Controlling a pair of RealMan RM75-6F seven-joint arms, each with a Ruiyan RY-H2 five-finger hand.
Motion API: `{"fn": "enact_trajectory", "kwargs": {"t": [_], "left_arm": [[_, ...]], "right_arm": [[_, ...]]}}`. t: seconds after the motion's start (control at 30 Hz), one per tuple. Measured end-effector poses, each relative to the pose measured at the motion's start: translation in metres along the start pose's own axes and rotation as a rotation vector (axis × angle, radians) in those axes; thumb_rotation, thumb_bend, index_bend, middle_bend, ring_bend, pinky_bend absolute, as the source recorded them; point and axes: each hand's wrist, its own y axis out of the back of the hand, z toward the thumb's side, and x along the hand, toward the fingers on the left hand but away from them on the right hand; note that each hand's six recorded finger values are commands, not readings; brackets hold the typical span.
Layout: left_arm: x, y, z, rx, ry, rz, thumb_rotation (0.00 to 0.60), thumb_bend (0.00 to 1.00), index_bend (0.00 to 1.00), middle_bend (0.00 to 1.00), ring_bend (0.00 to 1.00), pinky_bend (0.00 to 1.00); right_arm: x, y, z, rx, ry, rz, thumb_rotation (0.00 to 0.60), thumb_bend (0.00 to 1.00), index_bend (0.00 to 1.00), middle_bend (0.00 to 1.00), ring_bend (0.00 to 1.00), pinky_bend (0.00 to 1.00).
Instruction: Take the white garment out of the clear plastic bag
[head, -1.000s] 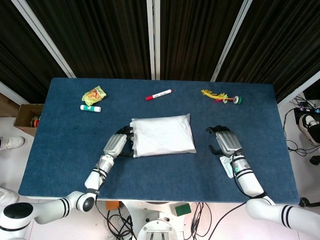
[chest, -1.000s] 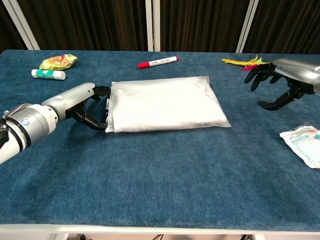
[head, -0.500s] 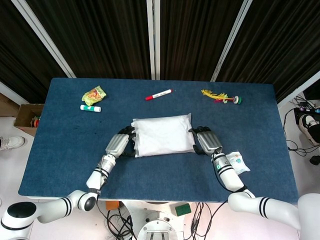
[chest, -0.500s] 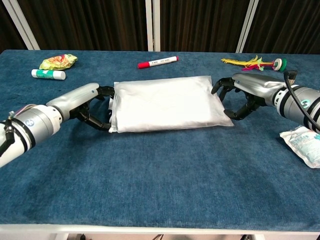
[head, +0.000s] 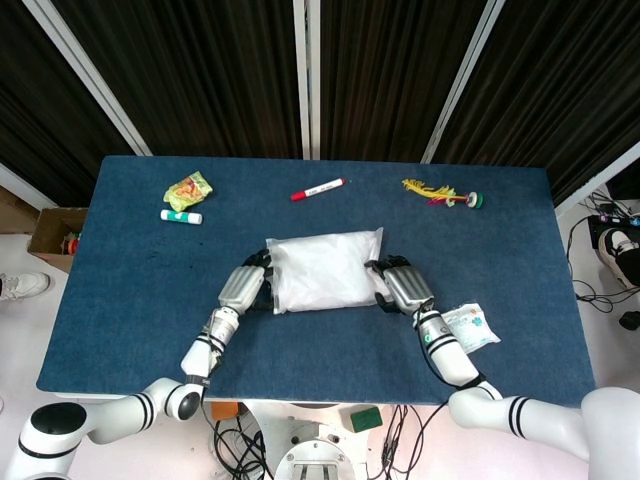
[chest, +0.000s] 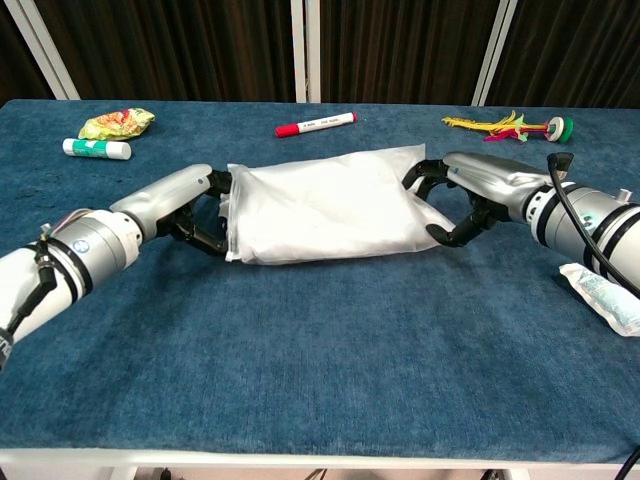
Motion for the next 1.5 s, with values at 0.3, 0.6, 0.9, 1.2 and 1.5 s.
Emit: {"fn": "enact_trajectory", "kwargs": {"t": [0.3,0.6,0.9,1.2,1.5], "left_arm": [[-0.008,0.011,-0.003,0.0,-0.02,0.069,0.6,0.54,0.73,0.36,0.1,0.12],[-0.035,0.028,-0.018,-0.008,-0.006,0.108,0.6,0.53,0.73,0.36,0.1,0.12],[-0.047,0.021,-0.011,-0.022,0.012,0.085,0.6,0.53,0.73,0.36,0.1,0.12],[-0.049,0.008,0.014,-0.016,-0.018,0.033,0.6,0.53,0.73,0.34,0.1,0.12],[-0.044,-0.001,0.027,-0.004,-0.038,-0.003,0.6,0.53,0.73,0.33,0.1,0.12]], "right_arm": [[0.017,0.006,-0.026,0.015,-0.037,-0.021,0.6,0.44,0.23,0.32,0.12,0.18],[0.044,0.026,-0.063,0.015,-0.104,-0.086,0.6,0.28,0.23,0.35,0.12,0.18],[0.042,0.023,-0.036,-0.008,-0.078,-0.119,0.6,0.18,0.44,0.43,0.13,0.18],[0.038,0.005,-0.011,0.06,-0.118,-0.108,0.6,0.18,0.51,0.43,0.12,0.18],[0.034,0.001,-0.022,0.124,-0.217,-0.146,0.6,0.21,0.52,0.42,0.12,0.19]]}}
